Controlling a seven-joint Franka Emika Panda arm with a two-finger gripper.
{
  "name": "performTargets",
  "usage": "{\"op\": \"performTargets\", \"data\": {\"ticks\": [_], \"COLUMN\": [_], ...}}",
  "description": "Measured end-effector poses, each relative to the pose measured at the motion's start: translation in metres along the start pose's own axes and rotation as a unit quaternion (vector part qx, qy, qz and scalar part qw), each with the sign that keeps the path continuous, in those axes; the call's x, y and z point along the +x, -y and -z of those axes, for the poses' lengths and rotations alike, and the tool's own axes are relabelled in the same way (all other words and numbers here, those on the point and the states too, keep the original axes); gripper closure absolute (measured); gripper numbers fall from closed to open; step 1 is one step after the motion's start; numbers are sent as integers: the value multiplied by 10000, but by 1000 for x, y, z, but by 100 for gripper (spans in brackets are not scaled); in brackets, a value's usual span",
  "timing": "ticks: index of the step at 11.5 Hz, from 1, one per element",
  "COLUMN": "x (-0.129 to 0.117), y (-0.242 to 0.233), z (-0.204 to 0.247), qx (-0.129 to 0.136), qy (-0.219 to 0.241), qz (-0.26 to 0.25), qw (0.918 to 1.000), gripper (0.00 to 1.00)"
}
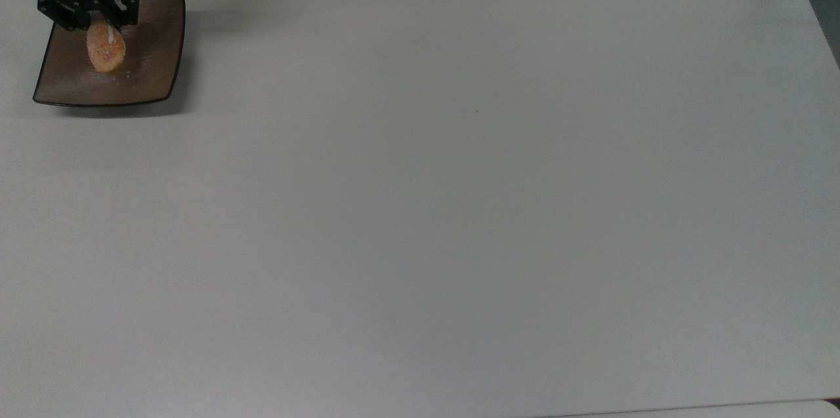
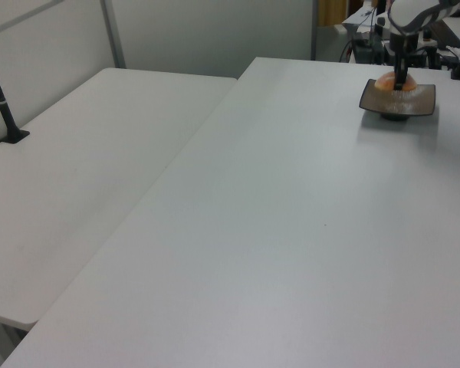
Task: Bread is placed on a ceramic plate
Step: 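Lower the bread roll onto the plate and open the gripper, then raise the open gripper away from the plate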
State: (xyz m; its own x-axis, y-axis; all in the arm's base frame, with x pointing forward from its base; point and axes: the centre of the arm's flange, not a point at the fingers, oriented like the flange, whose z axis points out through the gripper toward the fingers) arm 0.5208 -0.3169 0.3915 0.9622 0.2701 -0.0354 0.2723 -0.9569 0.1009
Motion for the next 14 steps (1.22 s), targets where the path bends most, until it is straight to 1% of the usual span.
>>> {"op": "performTargets", "data": {"ticks": [2, 3, 4, 5, 7, 9, 10, 11, 13, 14], "x": [2, 2, 2, 1, -1, -1, -1, -2, 0, 3], "y": [-2, -2, -2, -3, -5, -5, -5, -4, 0, 4], "z": [-28, -37, -42, -44, -45, -46, -46, -46, -38, -24], "qx": [-30, -18, -3, 4, 8, 9, 9, 28, 118, 164], "qy": [126, 191, 234, 252, 260, 261, 261, 277, 307, 267], "qz": [6, 7, 6, -4, -23, -25, -24, -24, 5, 39], "qw": [9999, 9998, 9997, 9997, 9997, 9997, 9997, 9996, 9995, 9995], "gripper": [74, 67, 65, 59, 50, 21, 8, 0, 0, 0]}}
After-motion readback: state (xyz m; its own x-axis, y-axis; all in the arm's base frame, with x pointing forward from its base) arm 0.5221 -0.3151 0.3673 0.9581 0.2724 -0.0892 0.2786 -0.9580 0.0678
